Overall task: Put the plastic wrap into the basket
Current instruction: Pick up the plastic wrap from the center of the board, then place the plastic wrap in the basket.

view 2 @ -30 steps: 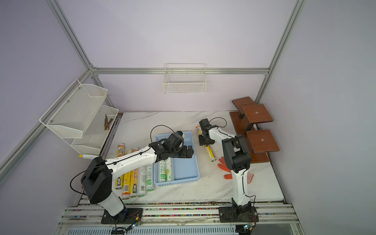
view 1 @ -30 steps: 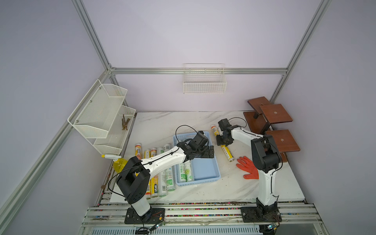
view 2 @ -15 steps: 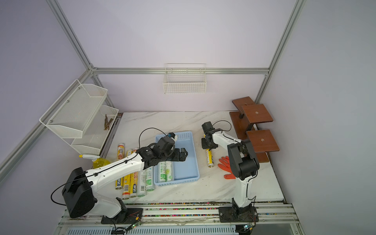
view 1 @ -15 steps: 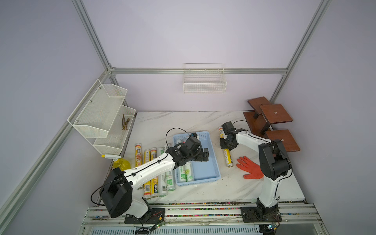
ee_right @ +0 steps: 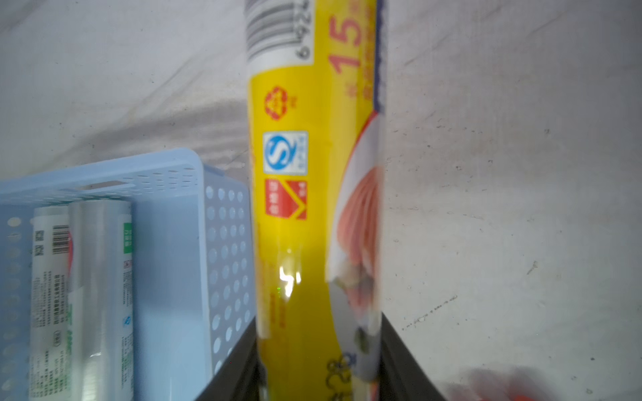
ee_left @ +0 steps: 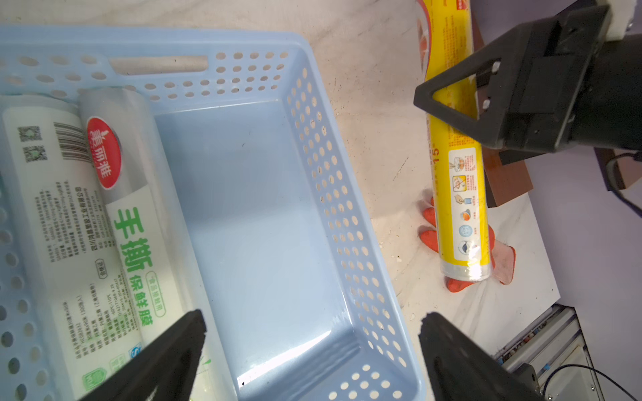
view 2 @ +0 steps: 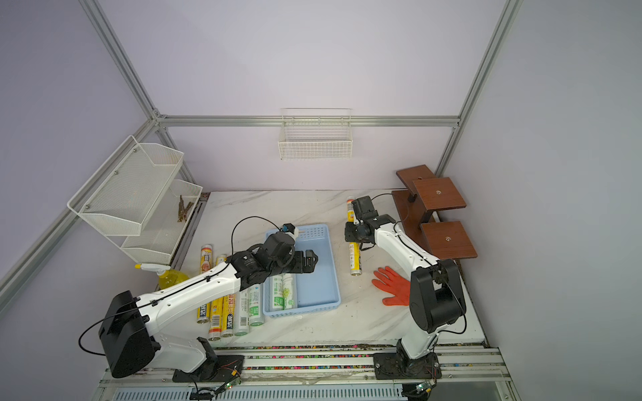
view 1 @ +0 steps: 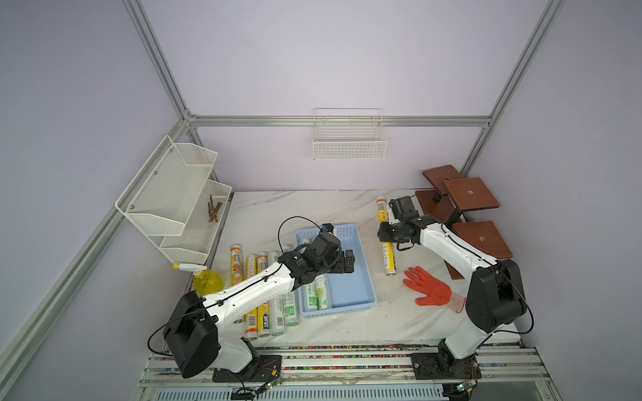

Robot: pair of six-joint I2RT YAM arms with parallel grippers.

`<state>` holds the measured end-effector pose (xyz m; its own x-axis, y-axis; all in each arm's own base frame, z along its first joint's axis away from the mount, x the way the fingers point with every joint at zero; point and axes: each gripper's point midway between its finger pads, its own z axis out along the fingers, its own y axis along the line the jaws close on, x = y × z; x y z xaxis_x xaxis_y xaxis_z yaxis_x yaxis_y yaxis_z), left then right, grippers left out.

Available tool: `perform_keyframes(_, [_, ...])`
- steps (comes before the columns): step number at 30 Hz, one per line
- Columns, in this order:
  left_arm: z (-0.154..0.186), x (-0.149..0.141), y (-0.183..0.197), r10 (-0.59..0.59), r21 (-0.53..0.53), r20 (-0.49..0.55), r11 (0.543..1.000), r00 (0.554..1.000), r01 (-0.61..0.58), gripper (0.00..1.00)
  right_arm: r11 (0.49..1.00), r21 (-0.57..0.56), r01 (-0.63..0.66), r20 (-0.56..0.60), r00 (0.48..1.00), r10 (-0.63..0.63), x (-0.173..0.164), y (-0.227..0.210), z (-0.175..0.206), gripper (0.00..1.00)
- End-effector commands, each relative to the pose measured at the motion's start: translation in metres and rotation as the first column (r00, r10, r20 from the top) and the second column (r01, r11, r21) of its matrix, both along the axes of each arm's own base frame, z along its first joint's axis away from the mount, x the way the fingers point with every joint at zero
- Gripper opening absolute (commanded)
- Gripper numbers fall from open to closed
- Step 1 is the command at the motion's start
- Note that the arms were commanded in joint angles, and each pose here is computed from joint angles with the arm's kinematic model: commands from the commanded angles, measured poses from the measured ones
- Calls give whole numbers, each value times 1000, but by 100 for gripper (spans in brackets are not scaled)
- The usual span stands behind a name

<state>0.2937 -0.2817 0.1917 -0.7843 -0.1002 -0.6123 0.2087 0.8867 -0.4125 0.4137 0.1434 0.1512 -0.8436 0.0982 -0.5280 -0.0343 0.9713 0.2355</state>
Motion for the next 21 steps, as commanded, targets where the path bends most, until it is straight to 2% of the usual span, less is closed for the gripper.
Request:
perform_keyframes(1, [17,4,8,30,-20,61,999,998,-29,100,993,112,-37,55,998,31,-4,15,38,32])
perform_keyframes(9, [19,3,13,46,-26,67,999,997,-45,100,954,286,-87,69,995,70,-17,39,57,32])
perform_keyframes(12, [20,2,16,55,-33,68,998,996,-53,100,922,368,-121,94,991,93,-24,52,72,32])
perform_keyframes(21, [23,-6,44,127,-22,103,992,987,-125,100,843,511,-167,86,986,143,-44,93,75,32])
